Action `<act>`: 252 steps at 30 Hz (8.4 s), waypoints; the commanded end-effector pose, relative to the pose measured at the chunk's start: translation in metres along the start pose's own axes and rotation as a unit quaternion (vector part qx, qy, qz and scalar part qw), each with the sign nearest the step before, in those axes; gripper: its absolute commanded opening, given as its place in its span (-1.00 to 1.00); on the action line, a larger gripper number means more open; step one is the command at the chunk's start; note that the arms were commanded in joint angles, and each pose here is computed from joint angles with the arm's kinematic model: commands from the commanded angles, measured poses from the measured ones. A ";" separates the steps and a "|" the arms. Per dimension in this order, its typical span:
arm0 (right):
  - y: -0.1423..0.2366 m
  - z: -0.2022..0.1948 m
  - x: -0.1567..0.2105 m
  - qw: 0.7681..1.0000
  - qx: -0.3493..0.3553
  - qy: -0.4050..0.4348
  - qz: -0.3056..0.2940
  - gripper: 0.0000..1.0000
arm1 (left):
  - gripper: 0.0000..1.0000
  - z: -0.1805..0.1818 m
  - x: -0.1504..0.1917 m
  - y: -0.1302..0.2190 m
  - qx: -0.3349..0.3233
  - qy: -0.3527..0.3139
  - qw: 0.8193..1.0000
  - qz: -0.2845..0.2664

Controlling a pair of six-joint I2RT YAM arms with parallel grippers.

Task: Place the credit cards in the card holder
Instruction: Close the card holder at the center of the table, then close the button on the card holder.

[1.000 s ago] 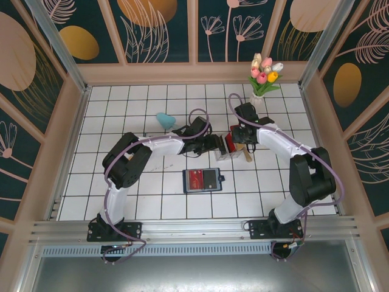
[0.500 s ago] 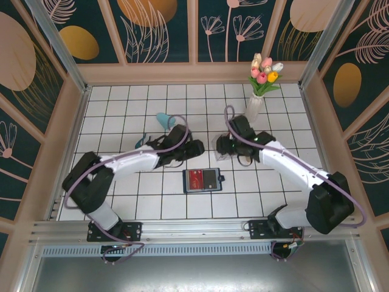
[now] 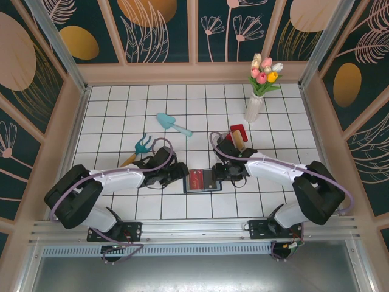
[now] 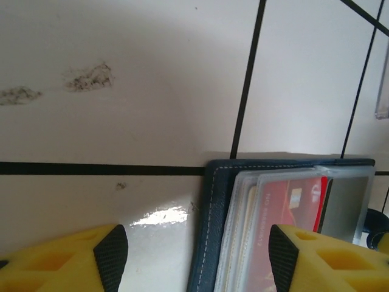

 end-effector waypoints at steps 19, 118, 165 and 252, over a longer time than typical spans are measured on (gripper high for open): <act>-0.018 0.000 0.007 1.000 -0.002 -0.011 0.013 -0.62 | -0.17 -0.060 0.002 -0.002 0.119 -0.033 0.991 0.055; 0.020 -0.018 -0.007 0.997 0.019 -0.063 -0.045 -0.89 | -0.31 -0.068 0.022 -0.052 0.082 -0.080 0.989 0.097; 0.018 -0.004 -0.010 0.999 -0.029 -0.021 -0.029 -0.22 | -0.31 -0.067 0.022 -0.051 0.080 -0.078 0.989 0.093; -0.007 0.035 -0.019 0.973 -0.206 -0.090 0.056 -1.00 | -0.54 -0.034 0.028 -0.057 0.019 -0.097 0.992 0.081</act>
Point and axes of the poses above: each hand's point on the last joint's axis, 136 mm out from that joint toward the fingers, its own y axis back along the fingers, its own z axis along the line the jaws close on, x = y × z, the point moved 5 cm from there along y, back along the fingers
